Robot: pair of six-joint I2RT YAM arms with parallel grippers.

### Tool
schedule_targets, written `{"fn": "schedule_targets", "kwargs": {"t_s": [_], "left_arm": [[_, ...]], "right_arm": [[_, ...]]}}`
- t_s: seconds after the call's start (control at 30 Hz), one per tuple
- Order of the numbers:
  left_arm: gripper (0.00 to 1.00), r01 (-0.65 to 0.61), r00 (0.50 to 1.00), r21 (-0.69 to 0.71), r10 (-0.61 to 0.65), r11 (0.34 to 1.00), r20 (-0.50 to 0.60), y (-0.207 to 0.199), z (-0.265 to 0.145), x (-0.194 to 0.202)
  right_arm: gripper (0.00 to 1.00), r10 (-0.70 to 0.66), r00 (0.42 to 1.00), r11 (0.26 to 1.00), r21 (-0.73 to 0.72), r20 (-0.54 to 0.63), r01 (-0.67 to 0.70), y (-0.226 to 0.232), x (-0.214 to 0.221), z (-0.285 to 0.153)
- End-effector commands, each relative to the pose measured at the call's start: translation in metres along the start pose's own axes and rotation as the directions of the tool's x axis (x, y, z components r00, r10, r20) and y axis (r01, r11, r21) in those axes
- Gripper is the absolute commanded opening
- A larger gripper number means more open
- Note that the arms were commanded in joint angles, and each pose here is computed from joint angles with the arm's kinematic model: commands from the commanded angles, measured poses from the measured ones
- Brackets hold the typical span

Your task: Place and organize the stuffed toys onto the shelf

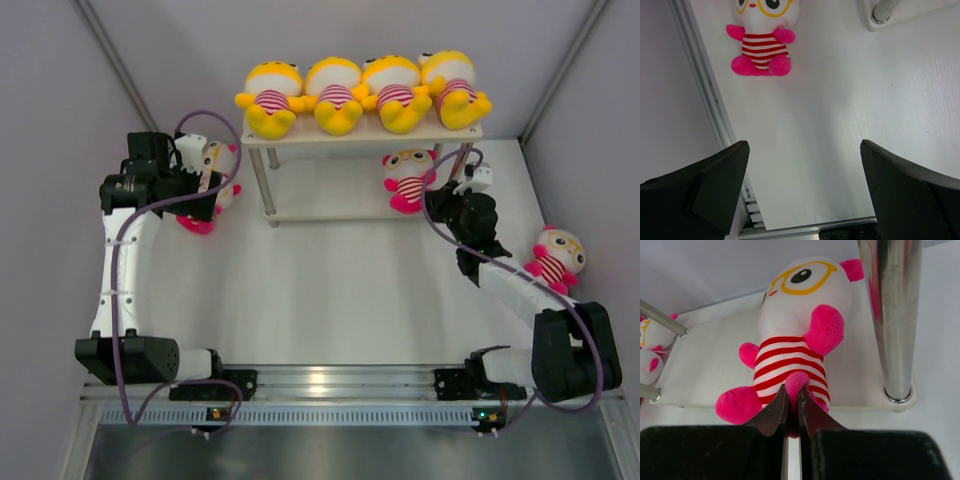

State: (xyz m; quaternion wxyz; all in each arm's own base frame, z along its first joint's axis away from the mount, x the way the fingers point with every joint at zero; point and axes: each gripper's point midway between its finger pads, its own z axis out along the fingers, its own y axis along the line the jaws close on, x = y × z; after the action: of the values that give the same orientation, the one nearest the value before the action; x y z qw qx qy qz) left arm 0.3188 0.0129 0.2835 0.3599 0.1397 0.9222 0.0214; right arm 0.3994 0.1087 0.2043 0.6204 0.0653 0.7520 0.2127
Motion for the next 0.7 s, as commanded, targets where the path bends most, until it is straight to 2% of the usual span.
{"fn": "schedule_targets", "kwargs": {"t_s": [0.0,0.53,0.67], "left_arm": [[0.99,-0.007,1.0,0.0,0.007,1.0,0.009,0.002,0.001,-0.002],[0.99,-0.01,1.0,0.0,0.01,1.0,0.001,0.001,0.001,0.003],[0.99,-0.01,1.0,0.002,0.01,1.0,-0.003,0.0,0.002,0.005]], "right_arm": [[0.0,0.067,0.992,0.998,0.008,0.109,-0.068,0.002,-0.013,0.012],[0.0,0.118,0.992,0.988,0.094,0.044,-0.122,-0.021,0.02,0.039],[0.04,0.126,0.991,0.983,0.139,-0.042,-0.119,-0.026,0.037,0.047]]}}
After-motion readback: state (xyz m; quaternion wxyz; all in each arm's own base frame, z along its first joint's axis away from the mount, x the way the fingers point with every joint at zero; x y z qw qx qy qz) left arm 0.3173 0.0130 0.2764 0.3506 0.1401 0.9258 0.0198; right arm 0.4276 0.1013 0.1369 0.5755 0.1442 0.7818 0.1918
